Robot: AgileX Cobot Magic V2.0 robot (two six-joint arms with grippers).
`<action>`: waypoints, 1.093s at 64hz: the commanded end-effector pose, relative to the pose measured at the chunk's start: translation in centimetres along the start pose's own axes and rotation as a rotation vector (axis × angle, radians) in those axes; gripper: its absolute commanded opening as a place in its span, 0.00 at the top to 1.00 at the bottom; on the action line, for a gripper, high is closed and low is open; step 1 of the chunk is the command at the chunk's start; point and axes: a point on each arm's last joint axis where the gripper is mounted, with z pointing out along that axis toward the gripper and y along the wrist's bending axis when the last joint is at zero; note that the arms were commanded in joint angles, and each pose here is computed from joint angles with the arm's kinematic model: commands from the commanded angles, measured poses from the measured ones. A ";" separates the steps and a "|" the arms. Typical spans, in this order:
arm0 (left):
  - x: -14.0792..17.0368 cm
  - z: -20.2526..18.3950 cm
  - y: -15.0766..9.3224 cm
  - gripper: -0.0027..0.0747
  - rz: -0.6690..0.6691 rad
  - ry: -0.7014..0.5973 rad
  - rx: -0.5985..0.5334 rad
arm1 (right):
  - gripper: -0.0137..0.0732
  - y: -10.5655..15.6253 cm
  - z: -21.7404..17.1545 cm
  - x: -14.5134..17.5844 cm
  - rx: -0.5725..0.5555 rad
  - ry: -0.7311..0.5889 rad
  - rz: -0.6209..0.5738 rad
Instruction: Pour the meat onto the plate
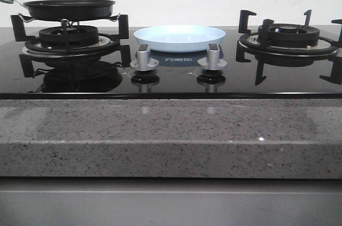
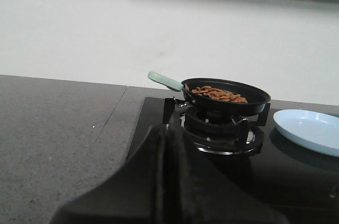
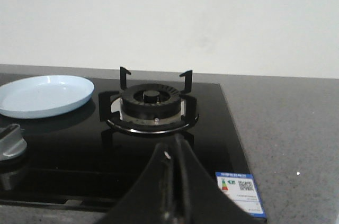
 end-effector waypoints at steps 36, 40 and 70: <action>-10.6 5.0 -1.2 0.99 -0.018 0.295 -0.007 | 0.92 0.3 1.9 -9.6 -0.012 0.173 0.001; -10.3 5.6 -1.2 0.99 -0.019 0.315 -0.010 | 0.92 0.3 2.2 -9.1 -0.012 0.201 0.001; -8.6 8.4 -0.8 0.49 0.026 0.457 -0.038 | 0.28 0.4 2.2 -8.0 -0.028 0.283 0.017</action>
